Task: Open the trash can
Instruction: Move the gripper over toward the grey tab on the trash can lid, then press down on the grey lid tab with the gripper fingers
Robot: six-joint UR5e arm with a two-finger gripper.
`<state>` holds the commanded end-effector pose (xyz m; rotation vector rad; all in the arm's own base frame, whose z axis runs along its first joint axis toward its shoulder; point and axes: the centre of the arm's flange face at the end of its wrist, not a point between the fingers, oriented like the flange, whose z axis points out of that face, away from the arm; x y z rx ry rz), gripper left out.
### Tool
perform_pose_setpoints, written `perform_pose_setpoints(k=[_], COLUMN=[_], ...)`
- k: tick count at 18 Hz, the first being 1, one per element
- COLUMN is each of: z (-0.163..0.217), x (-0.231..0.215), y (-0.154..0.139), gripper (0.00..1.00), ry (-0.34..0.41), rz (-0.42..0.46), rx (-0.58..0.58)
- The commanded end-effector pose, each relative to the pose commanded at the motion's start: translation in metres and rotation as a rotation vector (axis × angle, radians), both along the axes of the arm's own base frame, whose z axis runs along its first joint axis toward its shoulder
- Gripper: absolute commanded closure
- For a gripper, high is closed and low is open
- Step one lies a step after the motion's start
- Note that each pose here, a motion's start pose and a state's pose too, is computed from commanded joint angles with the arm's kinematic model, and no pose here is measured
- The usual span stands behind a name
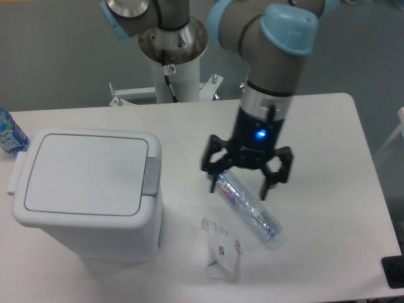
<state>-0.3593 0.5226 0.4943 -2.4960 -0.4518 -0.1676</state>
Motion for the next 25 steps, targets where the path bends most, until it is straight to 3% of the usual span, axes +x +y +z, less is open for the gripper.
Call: perform_pose_setpoints(k=[6, 9, 25], z=[-0.013, -0.027, -0.023], x=[0.037, 0.037, 0.035], y=[-0.019, -0.015, -0.013], gripper=[0.00, 0.00, 0.00], ry=[0.019, 0.031, 0.025], rz=[-0.015, -0.018, 0.001], rx=[0.016, 0.025, 0.032])
